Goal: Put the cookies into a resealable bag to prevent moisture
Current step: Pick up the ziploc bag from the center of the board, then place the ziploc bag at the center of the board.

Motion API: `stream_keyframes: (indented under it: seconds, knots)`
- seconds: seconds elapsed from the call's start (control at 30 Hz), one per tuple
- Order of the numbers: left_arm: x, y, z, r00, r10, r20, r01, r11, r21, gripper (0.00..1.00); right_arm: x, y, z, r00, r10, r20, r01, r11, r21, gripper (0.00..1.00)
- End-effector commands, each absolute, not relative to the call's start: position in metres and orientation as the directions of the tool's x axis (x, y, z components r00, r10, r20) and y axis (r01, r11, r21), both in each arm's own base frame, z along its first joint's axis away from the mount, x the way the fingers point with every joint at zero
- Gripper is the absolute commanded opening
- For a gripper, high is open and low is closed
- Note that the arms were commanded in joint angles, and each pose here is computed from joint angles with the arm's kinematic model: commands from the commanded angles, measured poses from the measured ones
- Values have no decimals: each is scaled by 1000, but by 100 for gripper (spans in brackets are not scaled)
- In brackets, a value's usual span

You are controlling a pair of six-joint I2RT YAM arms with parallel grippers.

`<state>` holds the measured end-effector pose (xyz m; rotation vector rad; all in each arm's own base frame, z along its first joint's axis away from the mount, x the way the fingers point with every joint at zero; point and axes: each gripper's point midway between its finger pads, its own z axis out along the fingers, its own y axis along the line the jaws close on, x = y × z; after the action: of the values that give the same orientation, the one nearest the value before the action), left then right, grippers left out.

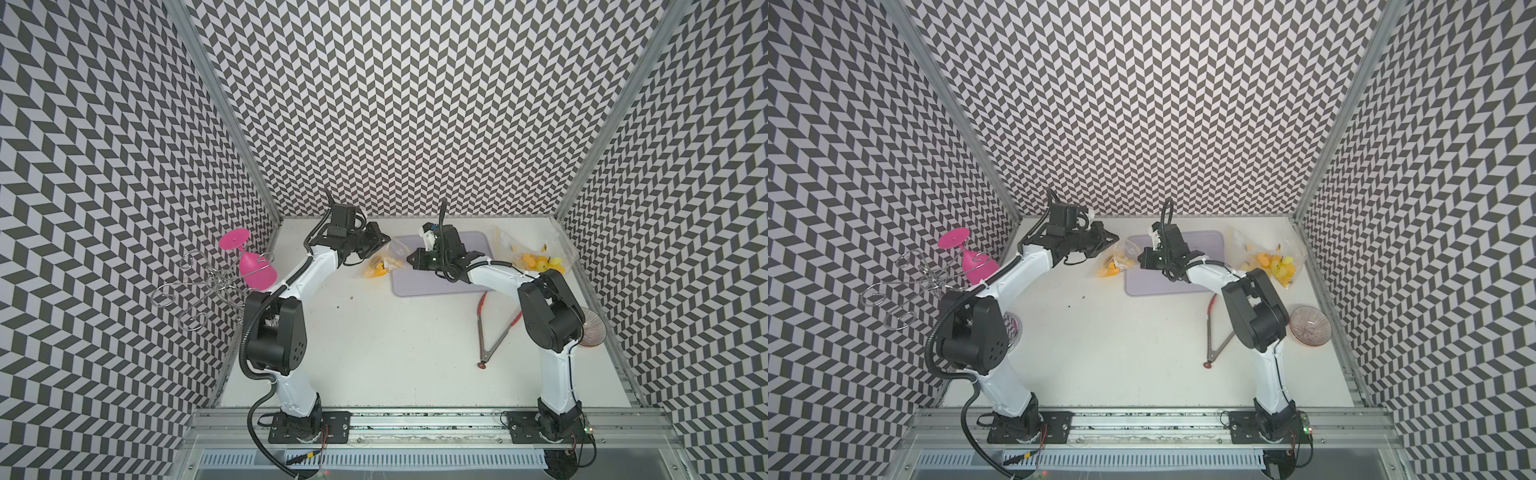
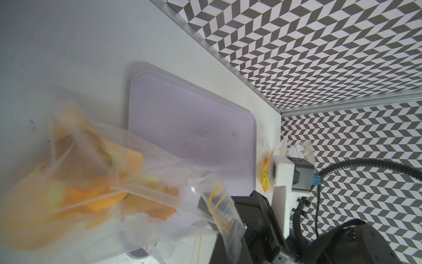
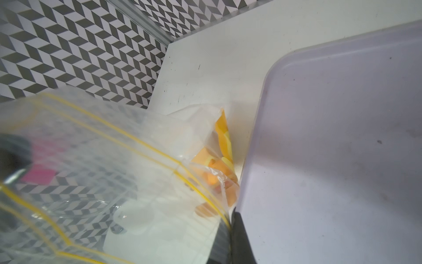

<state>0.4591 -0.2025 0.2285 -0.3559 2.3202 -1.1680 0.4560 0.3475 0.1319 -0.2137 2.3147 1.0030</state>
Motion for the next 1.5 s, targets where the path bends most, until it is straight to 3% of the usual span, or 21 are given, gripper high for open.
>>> stream_keyframes:
  seconds: [0.0,0.3,0.53,0.7,0.87,0.93,1.0,1.1,1.33,1.47]
  knots:
    - [442,-205,263,-823,-423,-379,75,581,-810,0,454,343,198,-731,108,-674,-445,674,590,0]
    - [400,-216,281,-848,-330,-415,128,631,-765,0,414,303,289,-675,99,-731,-450,729,515,0]
    - [354,-257,272,-887,-121,-447,244,699,-673,0,347,287,283,-806,-18,-592,-420,722,550,0]
    - [337,-280,257,-863,62,-502,402,685,-607,0,304,286,275,-848,55,-527,-377,636,673,0]
    - [335,-303,239,-823,183,-537,509,657,-556,0,291,284,258,-879,222,-422,-261,516,816,0]
    - [340,-305,233,-813,188,-551,521,659,-543,15,290,284,247,-888,280,-365,-207,466,860,0]
    - [348,-302,232,-801,176,-572,519,680,-518,42,295,286,241,-892,306,-333,-184,429,884,0]
    - [360,-295,240,-777,133,-615,513,700,-496,73,308,283,230,-894,323,-309,-146,442,885,0]
    - [365,-256,270,-680,-5,-733,499,729,-468,91,342,277,235,-883,369,-288,-116,423,899,0]
    - [346,-234,293,-531,-82,-844,530,745,-405,91,355,283,239,-889,359,-283,-120,415,902,0]
